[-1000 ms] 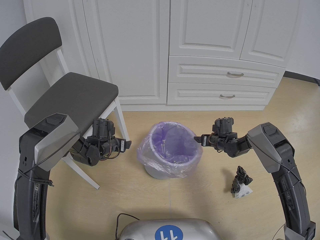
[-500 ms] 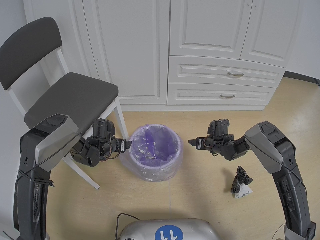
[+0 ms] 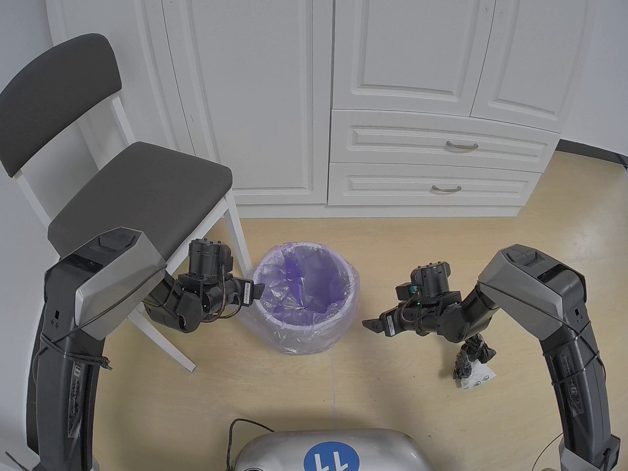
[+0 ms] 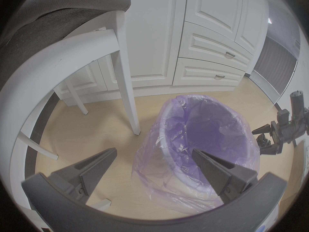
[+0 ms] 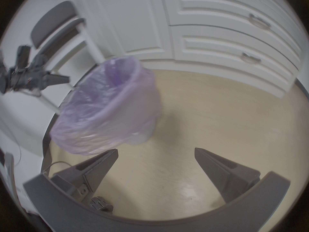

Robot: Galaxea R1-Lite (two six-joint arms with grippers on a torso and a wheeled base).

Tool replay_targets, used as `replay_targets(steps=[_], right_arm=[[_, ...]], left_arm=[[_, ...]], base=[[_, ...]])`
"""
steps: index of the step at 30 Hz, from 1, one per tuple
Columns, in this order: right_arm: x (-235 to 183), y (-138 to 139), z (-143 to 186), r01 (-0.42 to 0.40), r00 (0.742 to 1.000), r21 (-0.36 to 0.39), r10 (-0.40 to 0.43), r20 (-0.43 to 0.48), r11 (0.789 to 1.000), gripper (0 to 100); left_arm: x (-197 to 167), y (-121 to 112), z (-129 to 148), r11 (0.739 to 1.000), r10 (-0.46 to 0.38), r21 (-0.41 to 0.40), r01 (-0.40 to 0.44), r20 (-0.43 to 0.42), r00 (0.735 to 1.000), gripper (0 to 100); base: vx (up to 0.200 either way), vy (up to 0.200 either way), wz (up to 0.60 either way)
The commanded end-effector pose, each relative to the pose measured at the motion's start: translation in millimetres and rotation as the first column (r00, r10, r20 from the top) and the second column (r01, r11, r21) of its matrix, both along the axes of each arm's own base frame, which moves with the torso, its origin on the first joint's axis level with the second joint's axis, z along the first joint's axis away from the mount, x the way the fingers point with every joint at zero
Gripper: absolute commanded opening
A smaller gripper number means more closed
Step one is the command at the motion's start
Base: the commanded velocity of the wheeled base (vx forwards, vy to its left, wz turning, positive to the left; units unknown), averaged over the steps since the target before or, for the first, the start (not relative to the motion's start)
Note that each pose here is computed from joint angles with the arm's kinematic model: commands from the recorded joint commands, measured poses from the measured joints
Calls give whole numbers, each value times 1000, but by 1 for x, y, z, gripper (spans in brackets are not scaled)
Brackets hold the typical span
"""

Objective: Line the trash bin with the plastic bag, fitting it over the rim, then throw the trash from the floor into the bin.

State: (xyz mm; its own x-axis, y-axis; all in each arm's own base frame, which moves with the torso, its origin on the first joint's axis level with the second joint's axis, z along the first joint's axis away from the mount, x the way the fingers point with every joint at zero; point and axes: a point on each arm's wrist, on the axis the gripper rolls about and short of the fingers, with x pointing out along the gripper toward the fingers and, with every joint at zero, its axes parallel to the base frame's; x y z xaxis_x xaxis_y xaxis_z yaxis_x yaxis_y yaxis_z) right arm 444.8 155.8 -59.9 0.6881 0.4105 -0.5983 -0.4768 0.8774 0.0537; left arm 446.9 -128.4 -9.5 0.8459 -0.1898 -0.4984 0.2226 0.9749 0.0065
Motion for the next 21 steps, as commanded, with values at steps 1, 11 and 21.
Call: replay_targets(steps=[1,11,21], right_arm=[[-2,21,0,-126,990,-39,128,61,991,100],[43,33,6,-381,906,-317,419,57,868,100],[44,40,-6,-490,862,-295,507,-23,820,100]], left_arm=[[0,1,0,1000,3,1,-3,1,1000,100],[-4,0,6,1000,0,-8,0,32,999,100],[-3,2,13,1000,4,-16,-4,52,999,100]], base=[[0,0,0],[0,0,0],[0,0,0]])
